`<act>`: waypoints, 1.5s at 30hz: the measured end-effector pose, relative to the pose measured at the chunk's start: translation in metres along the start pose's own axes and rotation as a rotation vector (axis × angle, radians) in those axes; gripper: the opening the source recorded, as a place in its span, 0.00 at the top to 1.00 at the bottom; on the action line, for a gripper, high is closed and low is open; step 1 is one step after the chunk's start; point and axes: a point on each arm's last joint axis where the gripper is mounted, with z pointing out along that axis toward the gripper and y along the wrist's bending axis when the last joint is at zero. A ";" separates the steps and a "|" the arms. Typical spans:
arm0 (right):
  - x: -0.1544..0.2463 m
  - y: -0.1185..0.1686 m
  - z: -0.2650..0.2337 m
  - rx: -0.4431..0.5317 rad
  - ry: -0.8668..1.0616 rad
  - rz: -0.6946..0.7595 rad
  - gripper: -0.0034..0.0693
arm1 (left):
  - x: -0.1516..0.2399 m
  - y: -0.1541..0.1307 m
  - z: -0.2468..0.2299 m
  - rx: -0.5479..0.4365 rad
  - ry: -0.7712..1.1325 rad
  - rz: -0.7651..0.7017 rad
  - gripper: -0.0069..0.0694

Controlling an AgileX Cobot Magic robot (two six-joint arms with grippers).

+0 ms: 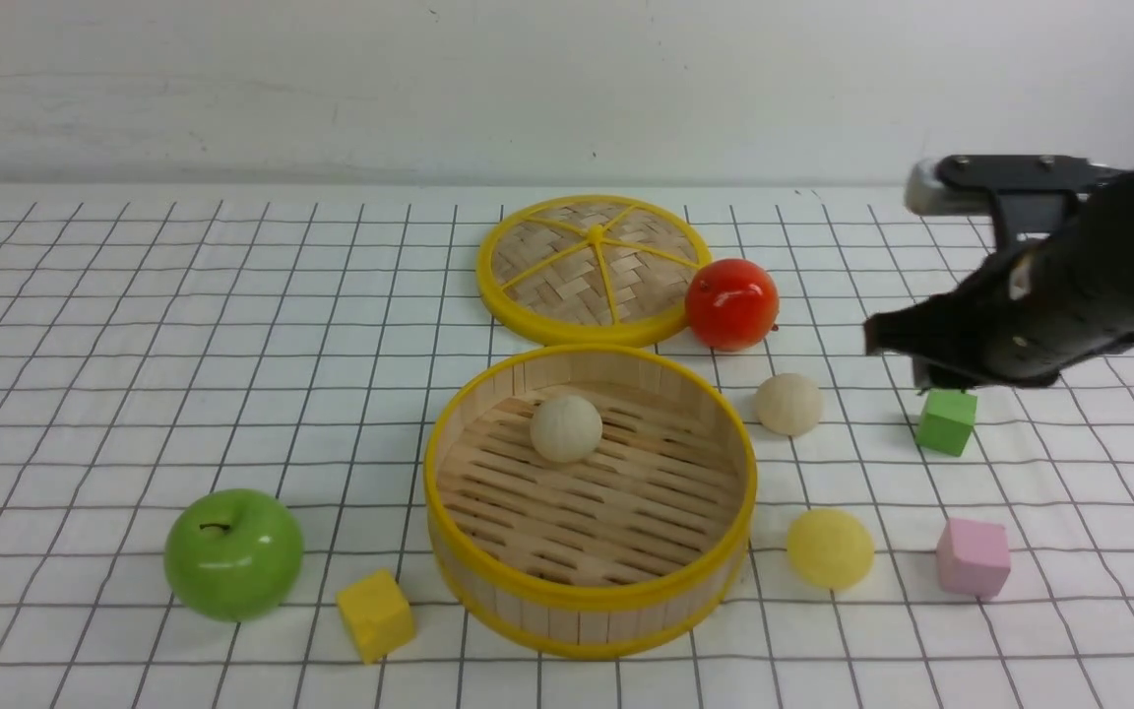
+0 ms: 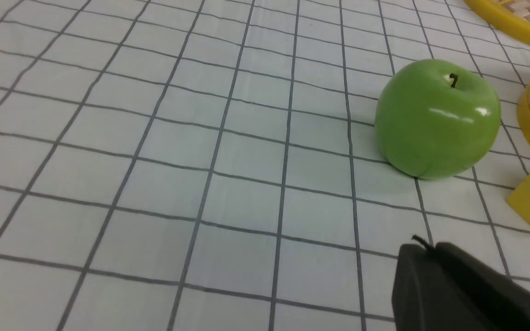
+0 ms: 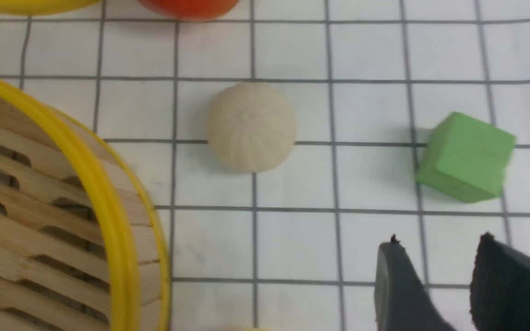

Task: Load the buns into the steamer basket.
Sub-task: Use the right arm to grab a steamed stuffed bun, then use the right arm to put the steamed stuffed bun into the steamer

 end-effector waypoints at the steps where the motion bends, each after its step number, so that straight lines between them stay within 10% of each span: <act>1: -0.004 0.006 0.007 -0.009 0.013 0.004 0.62 | 0.000 0.000 0.000 0.000 0.000 0.000 0.89; 26: -0.027 0.032 0.112 -0.052 0.060 0.045 0.67 | 0.000 0.000 0.000 0.000 0.000 0.000 0.89; 33: -0.026 0.032 0.112 -0.047 0.075 0.043 0.94 | 0.000 0.000 0.000 0.000 0.000 0.000 0.89; 45: -0.054 0.041 0.028 -0.169 -0.010 0.024 0.95 | 0.000 0.000 0.000 0.000 0.000 0.000 0.89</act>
